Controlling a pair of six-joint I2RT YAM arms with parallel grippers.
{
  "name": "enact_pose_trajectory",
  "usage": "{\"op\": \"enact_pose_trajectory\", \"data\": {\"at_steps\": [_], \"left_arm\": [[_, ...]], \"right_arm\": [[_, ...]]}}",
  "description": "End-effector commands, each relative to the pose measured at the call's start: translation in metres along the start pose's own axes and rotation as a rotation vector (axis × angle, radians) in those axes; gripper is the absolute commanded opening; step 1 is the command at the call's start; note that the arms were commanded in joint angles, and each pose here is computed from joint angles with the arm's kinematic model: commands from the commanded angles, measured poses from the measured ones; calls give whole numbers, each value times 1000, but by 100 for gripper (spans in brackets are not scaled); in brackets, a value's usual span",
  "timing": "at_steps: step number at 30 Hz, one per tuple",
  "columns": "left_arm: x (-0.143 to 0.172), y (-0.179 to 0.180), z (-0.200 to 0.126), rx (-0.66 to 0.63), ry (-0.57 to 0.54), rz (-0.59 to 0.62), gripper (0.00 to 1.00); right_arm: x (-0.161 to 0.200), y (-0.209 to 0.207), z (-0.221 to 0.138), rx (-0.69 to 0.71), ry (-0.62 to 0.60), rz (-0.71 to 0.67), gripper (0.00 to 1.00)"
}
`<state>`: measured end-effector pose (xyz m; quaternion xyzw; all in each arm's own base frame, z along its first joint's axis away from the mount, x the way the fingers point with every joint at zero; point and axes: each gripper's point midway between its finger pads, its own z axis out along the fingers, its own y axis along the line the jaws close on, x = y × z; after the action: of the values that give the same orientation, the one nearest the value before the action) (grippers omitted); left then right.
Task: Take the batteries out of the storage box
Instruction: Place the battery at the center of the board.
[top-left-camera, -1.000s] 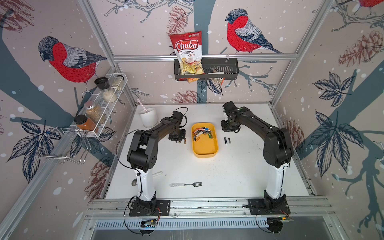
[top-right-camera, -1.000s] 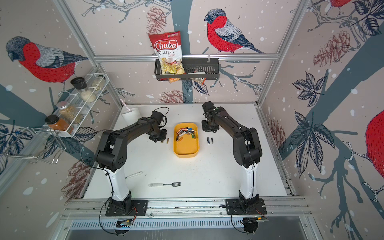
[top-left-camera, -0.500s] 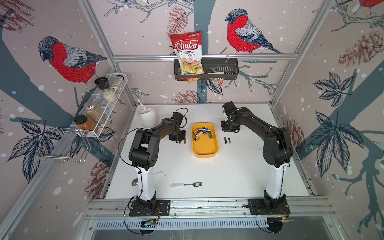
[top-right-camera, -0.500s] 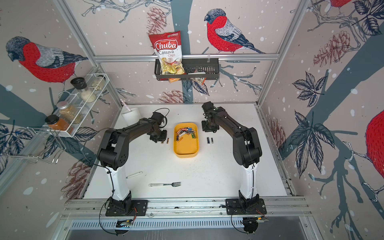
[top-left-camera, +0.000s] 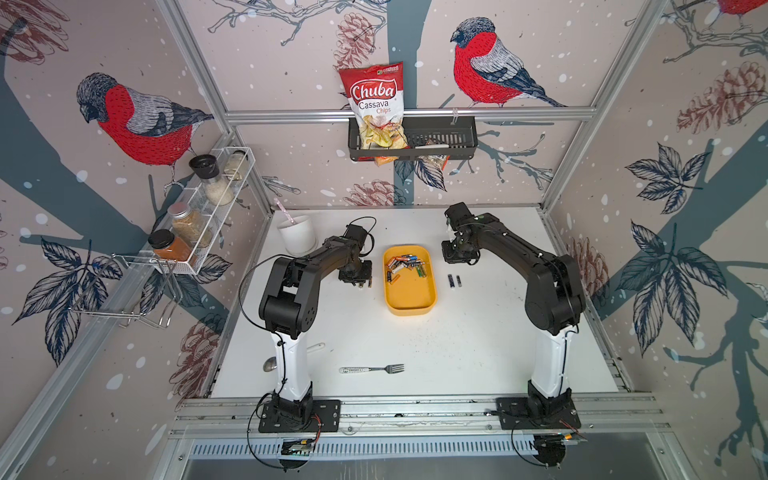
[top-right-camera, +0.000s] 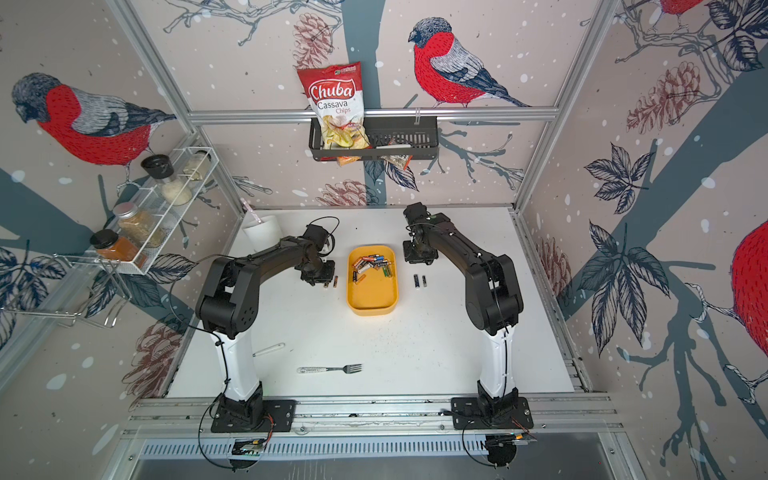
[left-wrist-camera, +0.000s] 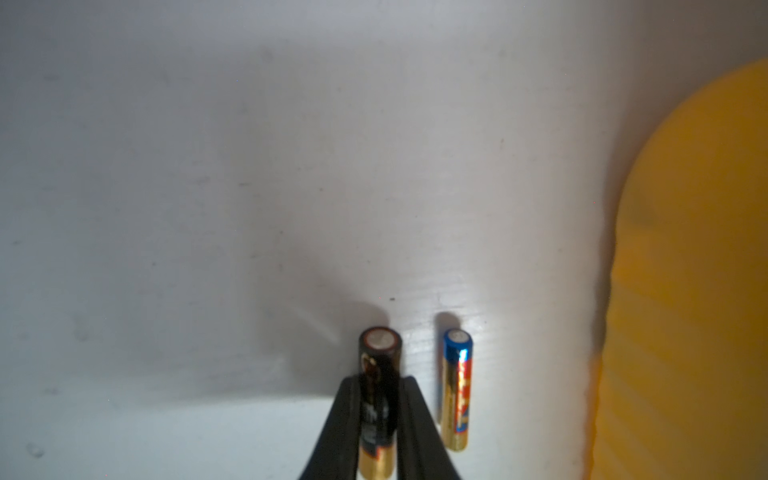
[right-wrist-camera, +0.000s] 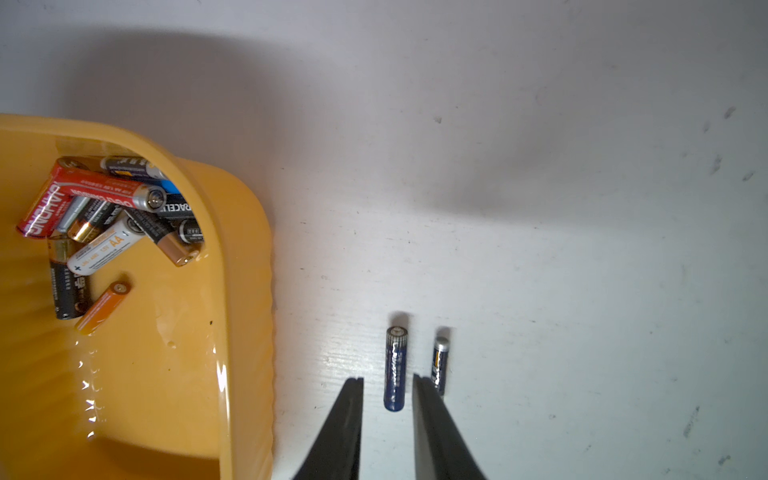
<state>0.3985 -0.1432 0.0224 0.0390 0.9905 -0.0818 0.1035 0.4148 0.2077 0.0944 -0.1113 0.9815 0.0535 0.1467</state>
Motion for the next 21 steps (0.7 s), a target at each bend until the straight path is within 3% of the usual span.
{"op": "enact_pose_trajectory", "data": {"at_steps": [1,21], "left_arm": [[-3,0,0,4,-9,1,18],[-2,1,-5,-5,-10,2,27]], "right_arm": [[2,-2,-1,14,14,0,27],[3,-1,1,10,14,0,27]]}}
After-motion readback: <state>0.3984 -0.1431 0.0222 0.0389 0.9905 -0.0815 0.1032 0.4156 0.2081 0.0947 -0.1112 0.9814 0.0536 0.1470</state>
